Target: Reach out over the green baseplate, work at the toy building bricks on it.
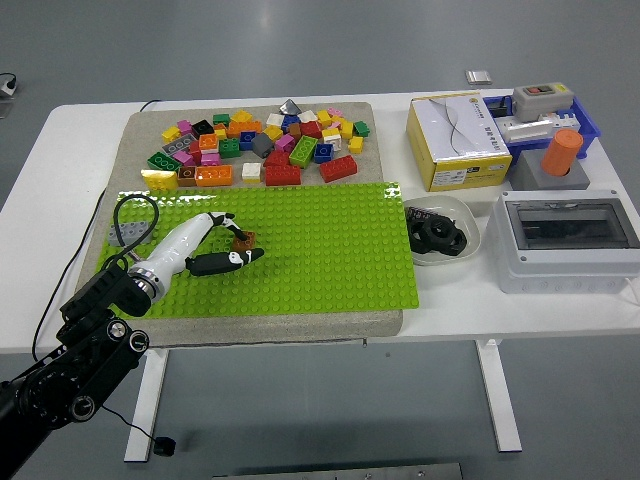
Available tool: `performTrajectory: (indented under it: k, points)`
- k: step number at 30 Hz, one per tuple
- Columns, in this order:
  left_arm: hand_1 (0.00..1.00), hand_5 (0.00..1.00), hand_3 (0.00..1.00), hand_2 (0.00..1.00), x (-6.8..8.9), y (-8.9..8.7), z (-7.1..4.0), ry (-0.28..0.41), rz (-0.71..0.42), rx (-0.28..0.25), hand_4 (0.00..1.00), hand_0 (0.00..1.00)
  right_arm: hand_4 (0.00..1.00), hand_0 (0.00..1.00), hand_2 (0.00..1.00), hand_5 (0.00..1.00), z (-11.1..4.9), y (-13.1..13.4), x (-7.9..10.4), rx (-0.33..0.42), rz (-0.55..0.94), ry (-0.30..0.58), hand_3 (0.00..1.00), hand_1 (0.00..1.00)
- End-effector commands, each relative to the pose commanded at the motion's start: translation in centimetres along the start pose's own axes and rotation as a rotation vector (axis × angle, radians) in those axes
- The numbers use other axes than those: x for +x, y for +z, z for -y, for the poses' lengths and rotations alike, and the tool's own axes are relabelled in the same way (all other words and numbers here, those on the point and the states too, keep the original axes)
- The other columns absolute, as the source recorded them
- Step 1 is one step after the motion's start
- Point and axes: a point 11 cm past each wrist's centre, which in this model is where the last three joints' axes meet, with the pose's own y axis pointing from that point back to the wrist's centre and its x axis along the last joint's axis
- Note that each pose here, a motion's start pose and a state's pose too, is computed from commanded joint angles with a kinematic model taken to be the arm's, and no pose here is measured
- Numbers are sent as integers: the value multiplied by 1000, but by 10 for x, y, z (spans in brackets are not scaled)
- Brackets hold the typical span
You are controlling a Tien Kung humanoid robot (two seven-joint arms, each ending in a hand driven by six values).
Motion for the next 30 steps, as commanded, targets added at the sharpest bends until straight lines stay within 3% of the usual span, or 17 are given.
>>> performTrajectory:
  k: [16, 23, 30]
  points:
    - [954, 653, 582, 916, -2, -13, 0, -2, -21, 35, 907, 953, 751, 688, 713, 807, 0, 3, 0, -1, 3, -1, 703, 558]
    - [954, 653, 582, 915, 2, -5, -1, 11, -17, 6, 908, 951, 750, 687, 713, 808, 0, 6, -1, -7, 6, -2, 704, 560]
    - [952, 646, 581, 910, 17, 14, -4, 53, -9, -67, 907, 945, 750, 687, 716, 810, -1, 10, -4, -16, 15, -6, 703, 564]
